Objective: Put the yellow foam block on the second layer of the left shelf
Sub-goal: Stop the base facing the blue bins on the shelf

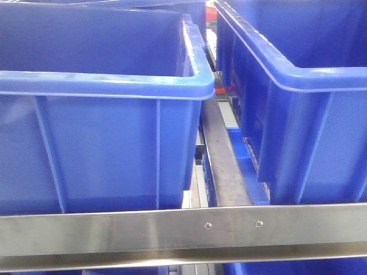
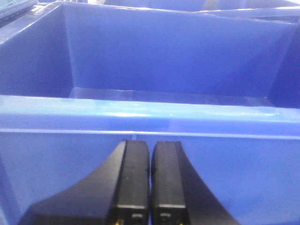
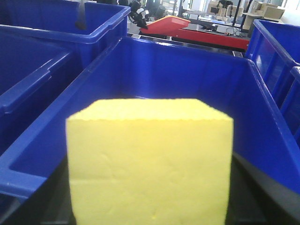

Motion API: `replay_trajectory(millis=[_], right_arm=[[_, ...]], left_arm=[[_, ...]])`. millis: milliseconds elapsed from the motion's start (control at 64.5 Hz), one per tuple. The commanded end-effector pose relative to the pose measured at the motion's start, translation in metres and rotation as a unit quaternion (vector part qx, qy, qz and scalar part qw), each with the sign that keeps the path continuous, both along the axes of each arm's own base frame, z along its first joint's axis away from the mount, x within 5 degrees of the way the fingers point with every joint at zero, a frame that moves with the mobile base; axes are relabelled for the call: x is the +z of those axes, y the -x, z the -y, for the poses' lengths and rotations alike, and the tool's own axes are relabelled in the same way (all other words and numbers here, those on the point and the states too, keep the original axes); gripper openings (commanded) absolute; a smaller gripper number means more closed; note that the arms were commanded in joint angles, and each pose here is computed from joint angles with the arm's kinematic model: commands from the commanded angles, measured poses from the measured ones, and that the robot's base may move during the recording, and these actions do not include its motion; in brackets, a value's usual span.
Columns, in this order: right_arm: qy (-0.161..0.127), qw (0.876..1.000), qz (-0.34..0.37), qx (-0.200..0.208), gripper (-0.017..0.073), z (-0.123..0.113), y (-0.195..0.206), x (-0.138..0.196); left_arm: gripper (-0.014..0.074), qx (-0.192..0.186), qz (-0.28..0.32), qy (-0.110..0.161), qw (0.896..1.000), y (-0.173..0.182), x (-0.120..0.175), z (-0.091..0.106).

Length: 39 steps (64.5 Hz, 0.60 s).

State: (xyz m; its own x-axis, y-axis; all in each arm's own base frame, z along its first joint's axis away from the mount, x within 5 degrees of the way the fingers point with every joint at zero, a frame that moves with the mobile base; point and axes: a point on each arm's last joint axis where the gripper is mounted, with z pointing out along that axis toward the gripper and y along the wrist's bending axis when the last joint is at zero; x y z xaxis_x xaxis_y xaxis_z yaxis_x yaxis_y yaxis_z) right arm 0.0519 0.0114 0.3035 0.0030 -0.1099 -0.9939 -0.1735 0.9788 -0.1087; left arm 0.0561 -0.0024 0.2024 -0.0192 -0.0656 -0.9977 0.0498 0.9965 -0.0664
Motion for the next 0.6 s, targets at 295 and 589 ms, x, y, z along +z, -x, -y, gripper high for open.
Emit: replay_trajectory(millis=[295,589], right_arm=[[-0.006,1.000,-0.021,-0.006,0.0307,-0.003,-0.038,0.046],[-0.040,0.989,-0.139,-0.024,0.0306,-0.011,-0.129,0.095]], left_arm=[[0.0136,-0.004,0.034,0.007,0.999,0.000,-0.001,0.001],[0.0136,-0.004,0.034,0.007,0.999,0.000,-0.001,0.001]])
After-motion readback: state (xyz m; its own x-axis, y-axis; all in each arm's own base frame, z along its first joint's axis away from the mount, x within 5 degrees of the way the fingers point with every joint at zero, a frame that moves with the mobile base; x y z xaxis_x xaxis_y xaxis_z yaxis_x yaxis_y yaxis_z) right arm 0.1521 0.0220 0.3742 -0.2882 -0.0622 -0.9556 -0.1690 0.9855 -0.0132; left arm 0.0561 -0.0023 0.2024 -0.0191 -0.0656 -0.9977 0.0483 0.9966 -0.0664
